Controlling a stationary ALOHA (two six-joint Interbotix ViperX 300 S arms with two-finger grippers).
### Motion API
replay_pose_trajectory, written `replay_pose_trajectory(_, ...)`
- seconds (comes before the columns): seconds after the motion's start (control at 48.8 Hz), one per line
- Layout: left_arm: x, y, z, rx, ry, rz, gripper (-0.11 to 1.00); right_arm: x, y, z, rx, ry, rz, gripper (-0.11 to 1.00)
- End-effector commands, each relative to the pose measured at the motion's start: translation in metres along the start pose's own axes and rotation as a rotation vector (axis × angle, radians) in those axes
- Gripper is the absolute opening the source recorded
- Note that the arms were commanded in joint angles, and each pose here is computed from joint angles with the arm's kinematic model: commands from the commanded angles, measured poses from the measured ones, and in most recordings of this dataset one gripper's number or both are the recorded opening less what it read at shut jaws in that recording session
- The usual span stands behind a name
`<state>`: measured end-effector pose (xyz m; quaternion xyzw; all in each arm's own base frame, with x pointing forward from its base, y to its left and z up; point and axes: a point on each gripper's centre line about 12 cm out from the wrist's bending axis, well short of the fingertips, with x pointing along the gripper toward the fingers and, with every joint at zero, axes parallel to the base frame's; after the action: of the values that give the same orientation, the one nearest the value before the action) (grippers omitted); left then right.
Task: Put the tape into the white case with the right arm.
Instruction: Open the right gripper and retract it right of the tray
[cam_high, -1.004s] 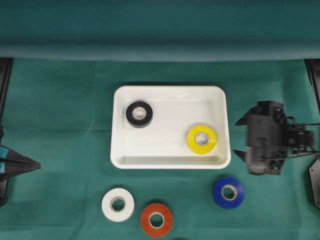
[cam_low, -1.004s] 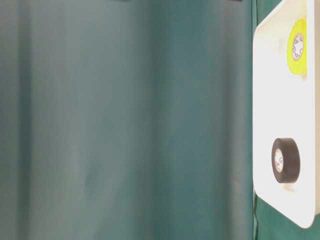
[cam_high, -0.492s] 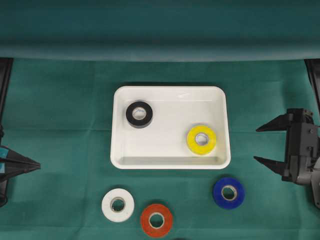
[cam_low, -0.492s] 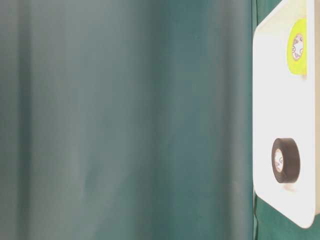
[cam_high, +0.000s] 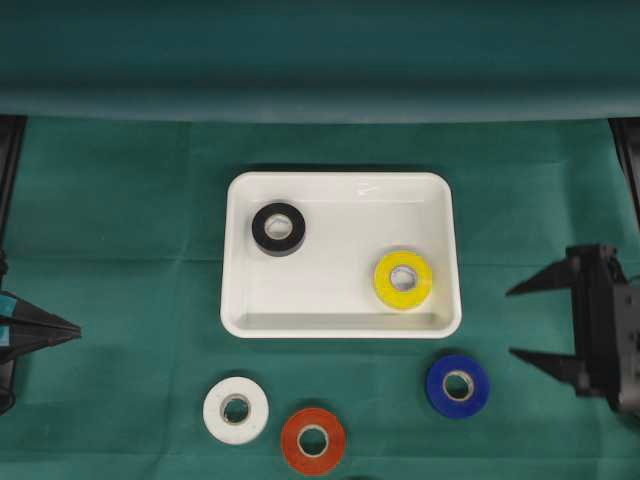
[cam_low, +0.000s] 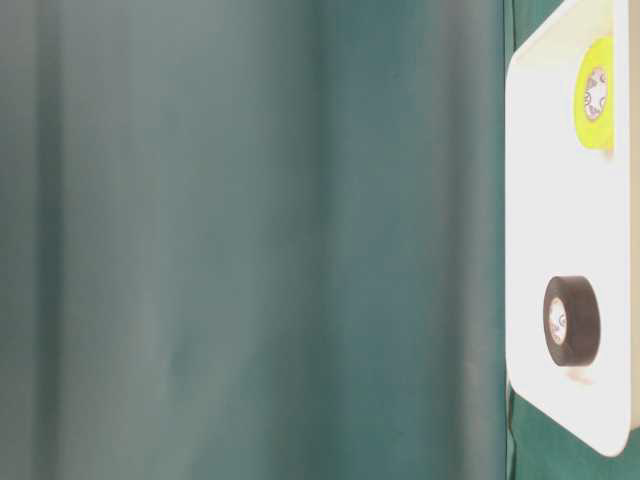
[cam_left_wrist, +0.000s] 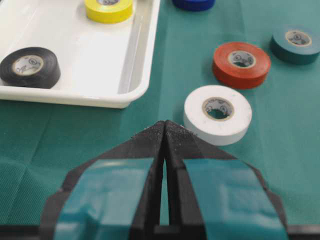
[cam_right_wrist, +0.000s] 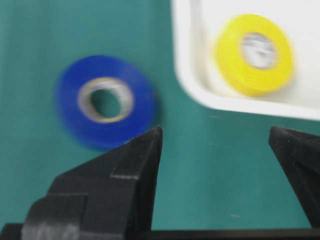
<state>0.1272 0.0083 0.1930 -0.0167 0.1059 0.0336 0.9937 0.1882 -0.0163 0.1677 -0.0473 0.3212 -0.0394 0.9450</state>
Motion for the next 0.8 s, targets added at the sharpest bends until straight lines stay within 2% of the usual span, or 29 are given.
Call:
replay_pose_trajectory(0.0, 0.0, 0.0, 0.005, 0.001, -0.012, 0.003, 0.0, -0.002, 0.013, 0.004, -0.032, -0.027, 0.059, 0.63)
replay_pose_trajectory(0.225, 0.0, 0.0, 0.005, 0.001, -0.011, 0.003, 0.0, -0.006, 0.038, 0.0, -0.111, -0.031, 0.163, 0.63)
replay_pose_trajectory(0.553, 0.0, 0.0, 0.005, 0.001, -0.011, 0.003, 0.0, -0.005, 0.04, 0.001, -0.119, -0.026, 0.171, 0.63)
replay_pose_trajectory(0.779, 0.0, 0.0, 0.005, -0.001, -0.011, 0.003, 0.0, 0.007, 0.045, 0.012, -0.127, 0.007, 0.179, 0.63)
